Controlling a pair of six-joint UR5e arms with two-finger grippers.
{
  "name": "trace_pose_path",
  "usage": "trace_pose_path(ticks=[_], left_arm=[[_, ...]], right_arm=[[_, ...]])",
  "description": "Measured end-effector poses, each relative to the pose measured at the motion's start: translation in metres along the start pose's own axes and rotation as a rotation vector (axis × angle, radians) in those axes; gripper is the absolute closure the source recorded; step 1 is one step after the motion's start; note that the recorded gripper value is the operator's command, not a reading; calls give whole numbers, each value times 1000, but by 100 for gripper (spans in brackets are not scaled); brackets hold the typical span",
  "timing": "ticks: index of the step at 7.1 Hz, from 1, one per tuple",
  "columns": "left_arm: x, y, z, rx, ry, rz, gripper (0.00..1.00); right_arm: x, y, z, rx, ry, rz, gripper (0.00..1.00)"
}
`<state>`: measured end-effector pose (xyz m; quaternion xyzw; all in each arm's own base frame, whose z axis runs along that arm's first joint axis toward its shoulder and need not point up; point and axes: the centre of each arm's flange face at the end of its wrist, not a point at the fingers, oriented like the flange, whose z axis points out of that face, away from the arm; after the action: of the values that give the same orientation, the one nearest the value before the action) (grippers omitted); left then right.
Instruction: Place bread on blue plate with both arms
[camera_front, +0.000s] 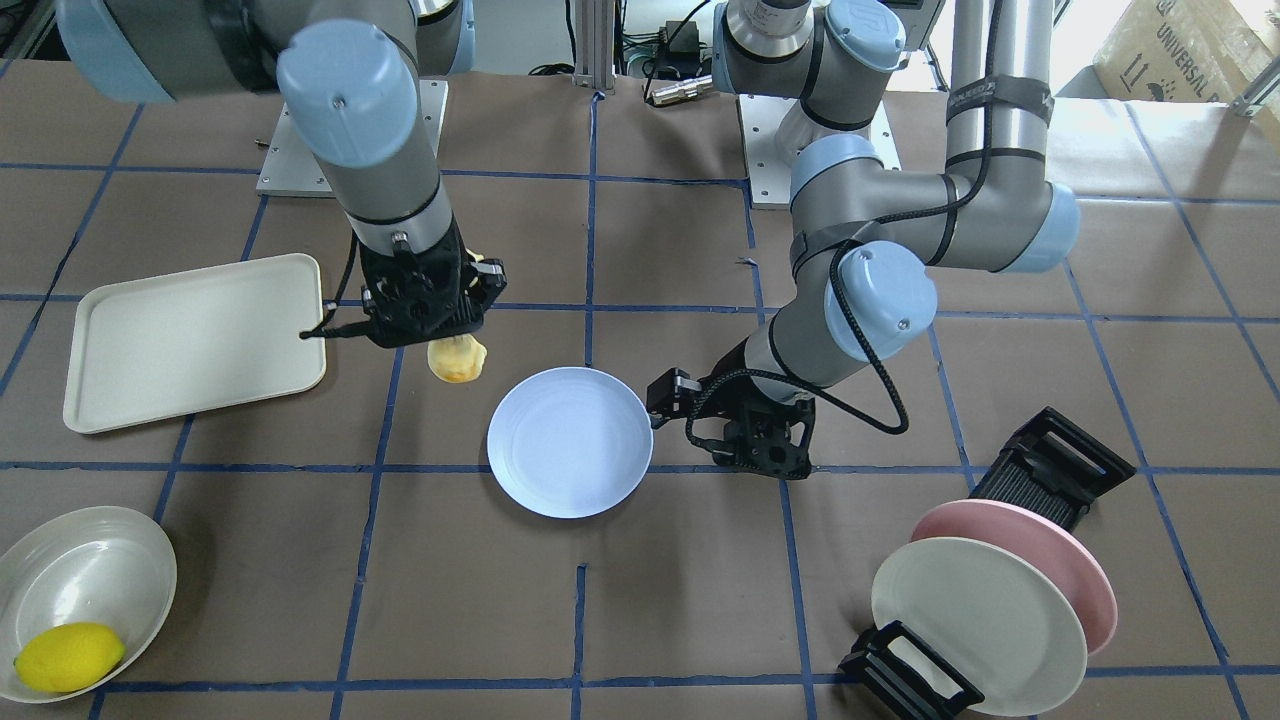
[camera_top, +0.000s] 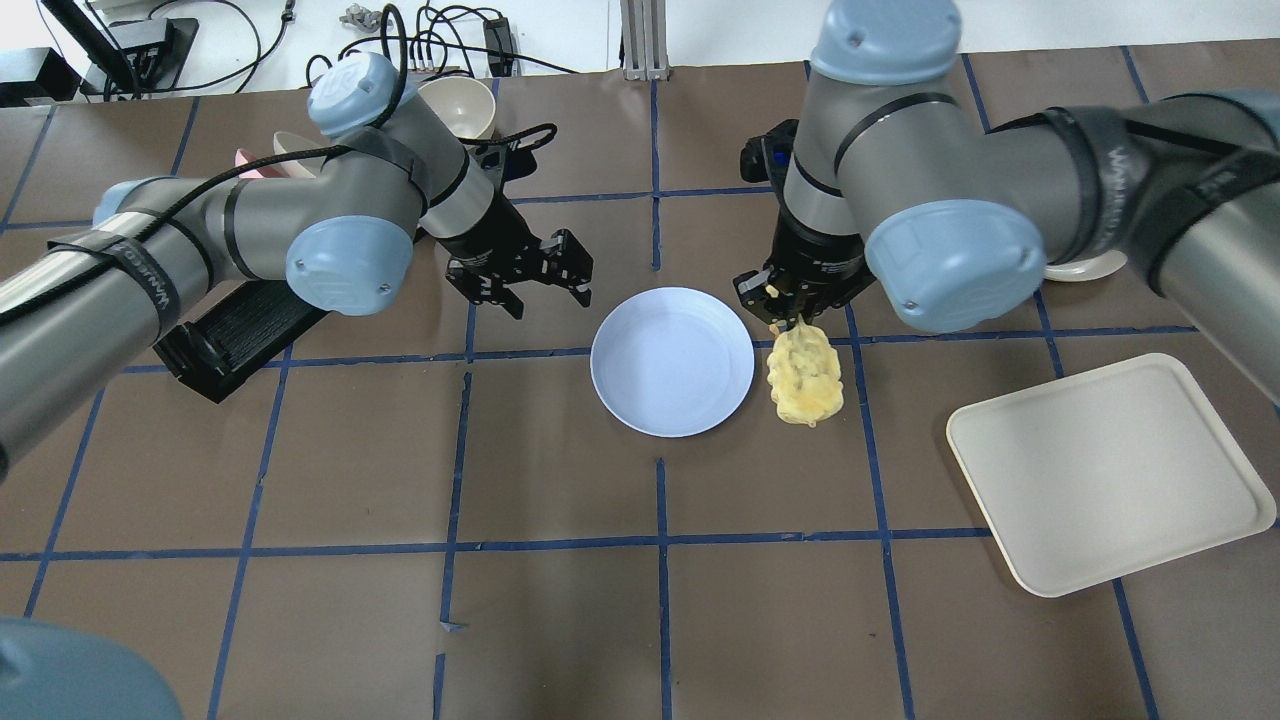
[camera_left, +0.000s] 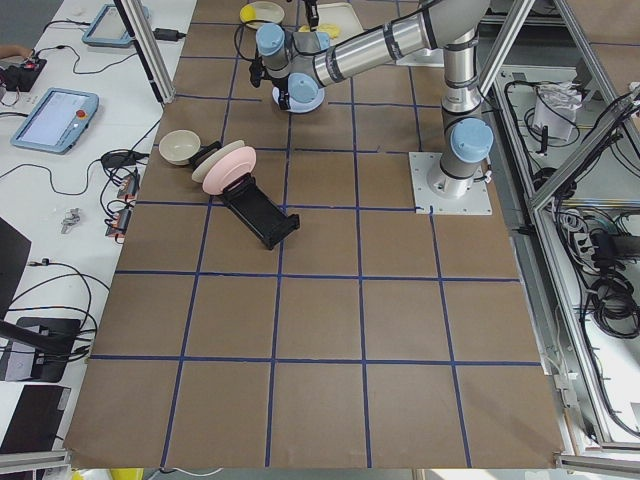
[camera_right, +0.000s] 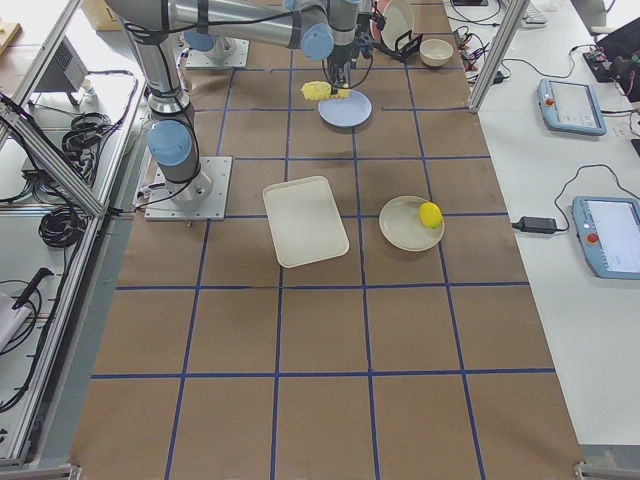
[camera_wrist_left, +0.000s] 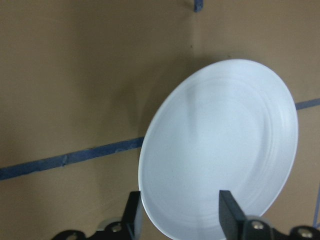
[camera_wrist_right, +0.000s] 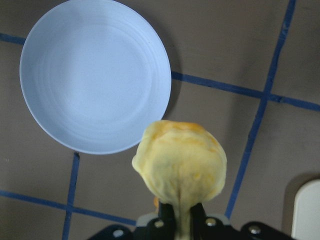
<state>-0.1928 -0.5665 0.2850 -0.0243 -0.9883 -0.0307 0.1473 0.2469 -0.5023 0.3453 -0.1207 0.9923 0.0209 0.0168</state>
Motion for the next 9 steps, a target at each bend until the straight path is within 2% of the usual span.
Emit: trace_pose_path(ticks=[2, 3, 4, 6, 9], left_arm=[[-27, 25, -69, 24, -143, -37, 0], [-31, 39, -100, 22, -205, -39, 0], [-29, 50, -127, 18, -253, -35, 0], [-18, 62, -165, 9, -284, -29, 0], [-14, 68, -183, 8, -312, -27, 0]], right_arm=[[-30, -54, 68, 15, 0, -20, 85], [-50, -74, 100, 31, 1, -25, 70], [-66, -88, 124, 44, 5, -35, 1], [-74, -100, 142, 49, 18, -49, 0], [-72, -97, 114, 71, 18, -56, 0]])
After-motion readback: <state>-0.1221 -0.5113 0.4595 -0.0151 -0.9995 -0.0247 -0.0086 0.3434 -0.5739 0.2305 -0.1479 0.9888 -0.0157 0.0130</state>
